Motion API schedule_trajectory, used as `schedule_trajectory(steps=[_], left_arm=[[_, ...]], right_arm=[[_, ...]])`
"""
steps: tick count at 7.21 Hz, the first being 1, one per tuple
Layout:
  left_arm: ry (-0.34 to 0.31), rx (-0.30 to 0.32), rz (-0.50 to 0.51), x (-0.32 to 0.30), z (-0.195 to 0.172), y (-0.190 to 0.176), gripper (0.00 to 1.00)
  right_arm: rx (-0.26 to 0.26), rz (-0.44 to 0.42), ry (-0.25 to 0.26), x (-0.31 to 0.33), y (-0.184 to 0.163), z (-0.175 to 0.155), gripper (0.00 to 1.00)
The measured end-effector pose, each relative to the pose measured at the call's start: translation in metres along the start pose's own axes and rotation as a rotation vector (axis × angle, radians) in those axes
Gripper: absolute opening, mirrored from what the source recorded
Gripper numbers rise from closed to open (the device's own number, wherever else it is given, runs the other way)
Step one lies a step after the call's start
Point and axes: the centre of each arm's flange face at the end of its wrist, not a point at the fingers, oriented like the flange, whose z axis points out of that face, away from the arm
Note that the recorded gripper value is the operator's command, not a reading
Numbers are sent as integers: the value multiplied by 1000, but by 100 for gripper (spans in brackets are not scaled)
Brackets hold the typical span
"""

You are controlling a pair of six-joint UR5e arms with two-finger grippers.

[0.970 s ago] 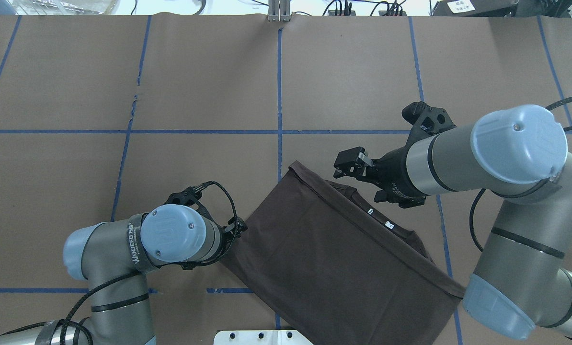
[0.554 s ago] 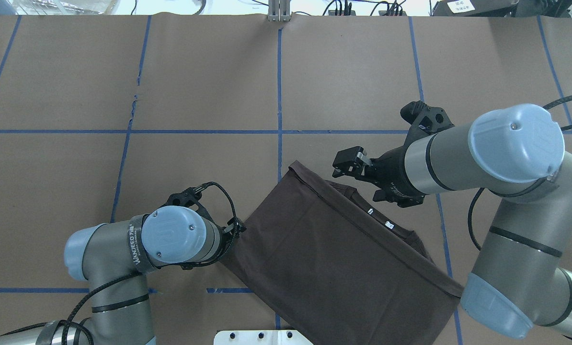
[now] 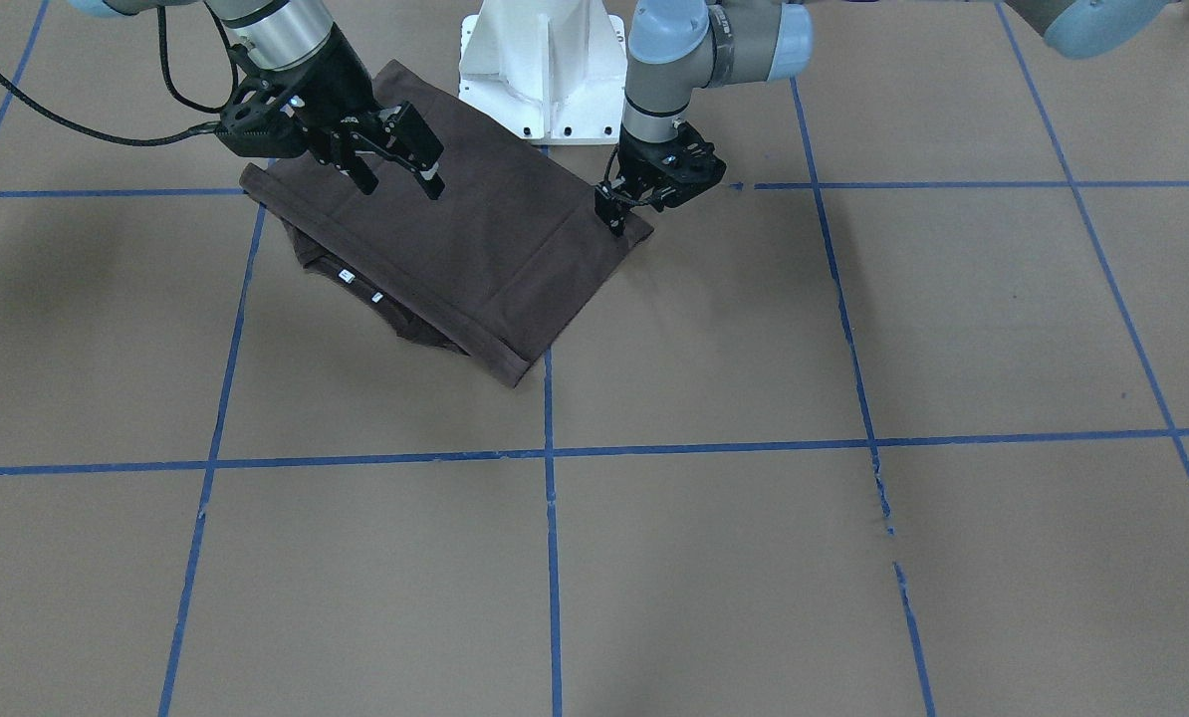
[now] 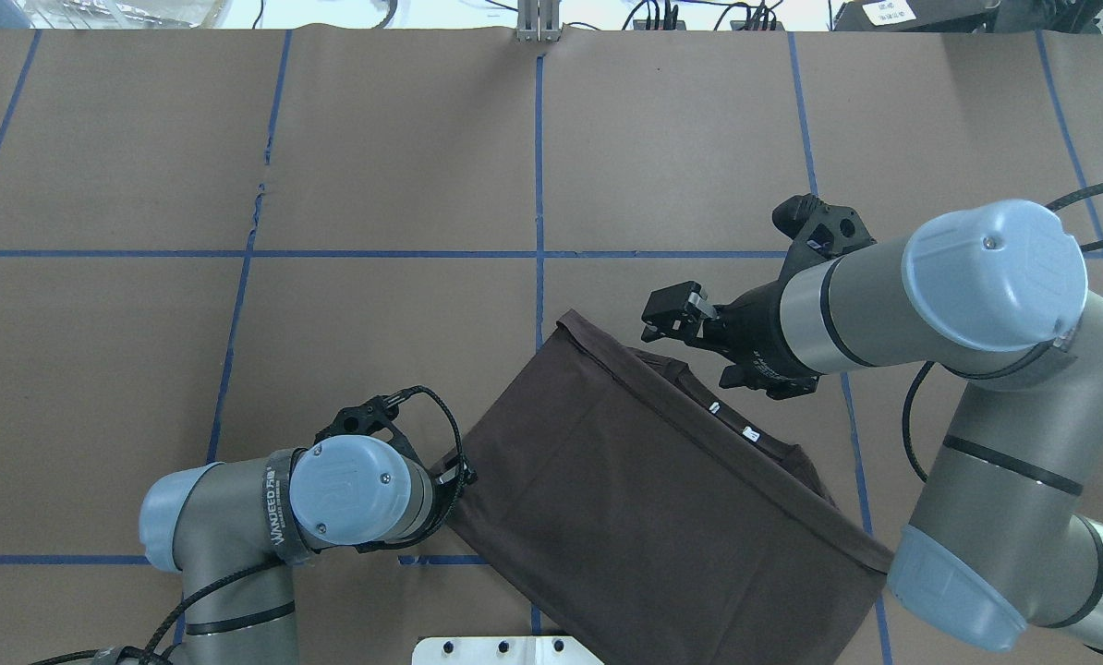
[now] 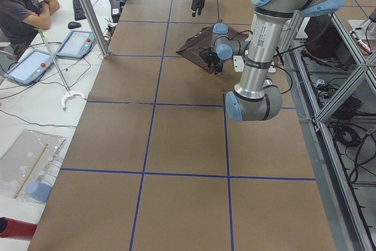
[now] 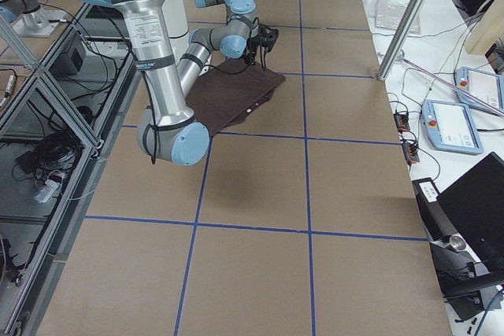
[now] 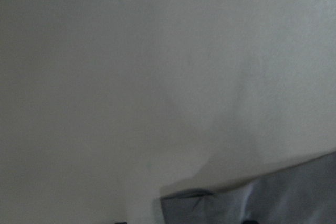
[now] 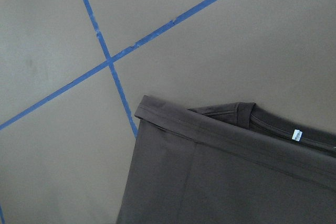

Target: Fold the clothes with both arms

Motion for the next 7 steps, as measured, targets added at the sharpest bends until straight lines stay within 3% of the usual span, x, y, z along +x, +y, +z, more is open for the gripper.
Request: schedule_trajectory(steps=[3, 6, 7], left_arm=[[5, -8, 2, 1, -5, 4, 33], [6, -11, 6, 2, -6, 6, 31], [6, -11, 7, 2, -6, 7, 16]], right_arm=[[5, 3, -2, -1, -3, -1, 100], [10, 7, 8, 1, -7, 3, 100], [13, 6, 14, 2, -9, 6, 100]])
